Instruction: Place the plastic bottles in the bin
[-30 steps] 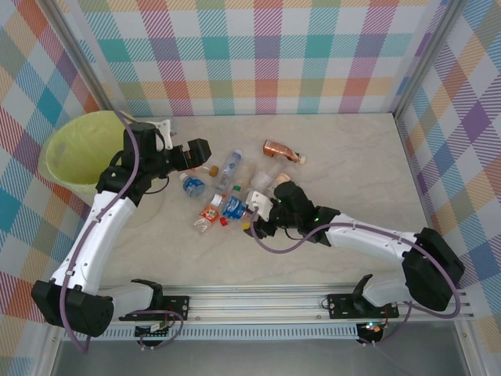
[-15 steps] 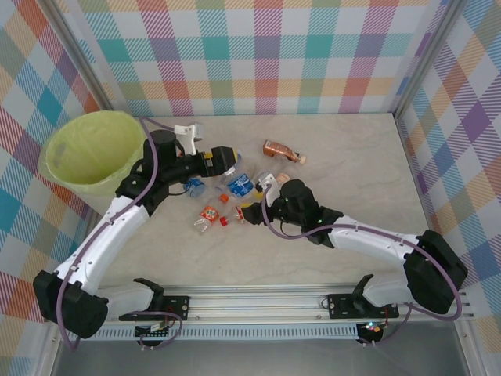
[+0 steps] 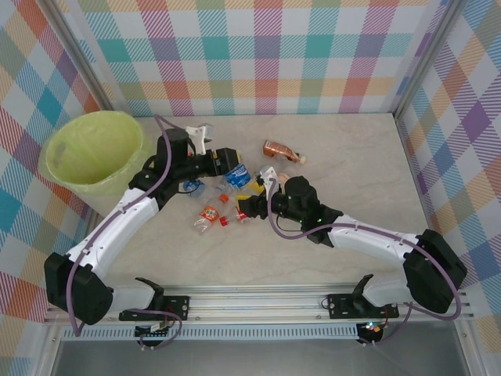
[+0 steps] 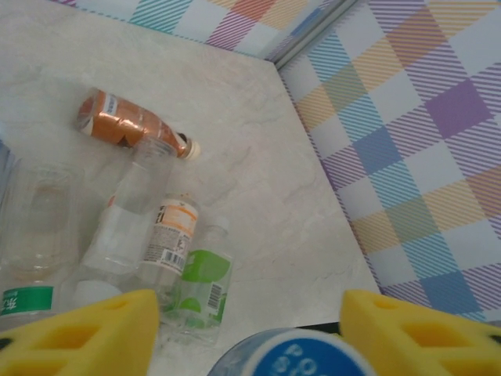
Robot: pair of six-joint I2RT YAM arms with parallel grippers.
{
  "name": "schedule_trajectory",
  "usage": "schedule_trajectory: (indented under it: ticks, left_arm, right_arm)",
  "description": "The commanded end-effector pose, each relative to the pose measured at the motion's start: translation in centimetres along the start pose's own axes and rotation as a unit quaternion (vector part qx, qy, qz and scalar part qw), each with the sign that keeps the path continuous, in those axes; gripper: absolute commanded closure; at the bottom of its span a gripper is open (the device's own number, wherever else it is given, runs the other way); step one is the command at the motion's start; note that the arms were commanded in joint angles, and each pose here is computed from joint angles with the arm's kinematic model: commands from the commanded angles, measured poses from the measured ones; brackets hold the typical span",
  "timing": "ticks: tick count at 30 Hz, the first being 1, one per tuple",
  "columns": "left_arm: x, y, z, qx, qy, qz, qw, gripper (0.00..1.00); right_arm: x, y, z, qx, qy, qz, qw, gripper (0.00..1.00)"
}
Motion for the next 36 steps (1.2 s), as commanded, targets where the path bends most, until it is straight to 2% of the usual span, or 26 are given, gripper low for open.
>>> schedule_trajectory:
  ticks: [1,5,9,14,22,26,33,36]
  left_arm:
    - [-1.4,0.2,0.6,-0.018,-0.014,-0.04,0.999,0.5]
    - [-1.3,0.3,0.4,-0.014,-0.017,-0.04,0.999,0.74]
    - [-1.1,0.4,0.5,-0.014,-0.018,-0.027,0.999,0.78]
    - [-0.9,0.5,0.6,-0.02,-0.022,-0.015,0.999,1.0]
    - [-0.5,0.7,1.0,-0.036,-0.02,0.004,0.999,1.0]
    - [0.2,1.0,1.7,-0.062,-0.004,0.038,0.997,1.0]
    - [-0.4,3.2,4.2,-0.12,0.002,0.077,0.99,1.0]
    - [-1.3,4.8,5.8,-0.158,-0.001,0.082,0.984,1.0]
  right_arm:
    - [0.7,-0.1,2.7,-0.056,0.012,0.018,0.998,0.52]
    - [0.5,-0.4,2.6,-0.054,0.004,0.015,0.998,0.51]
    - [0.5,-0.6,2.6,-0.054,0.002,0.017,0.998,0.49]
    - [0.5,-0.6,2.6,-0.045,0.007,0.014,0.999,0.38]
    - [-0.1,0.0,2.5,-0.055,0.022,-0.013,0.998,0.22]
    - [-0.3,0.2,2.6,-0.052,0.032,-0.025,0.998,0.01]
    - [-1.2,1.2,3.7,-0.03,0.015,-0.081,0.996,0.0]
    - [-2.5,2.3,4.2,-0.074,-0.009,-0.135,0.988,0.0]
Point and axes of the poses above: each hand's point on the last joint's axis, 136 mm out from that joint toward the fingers, its own y axis back along the fingers, its own x axis along the line the jaws close on, z = x × y, the point moved 5 cm from there along y, back along the fingers, and after that the axes turned 1 degree about y, right-handed, at the moved point
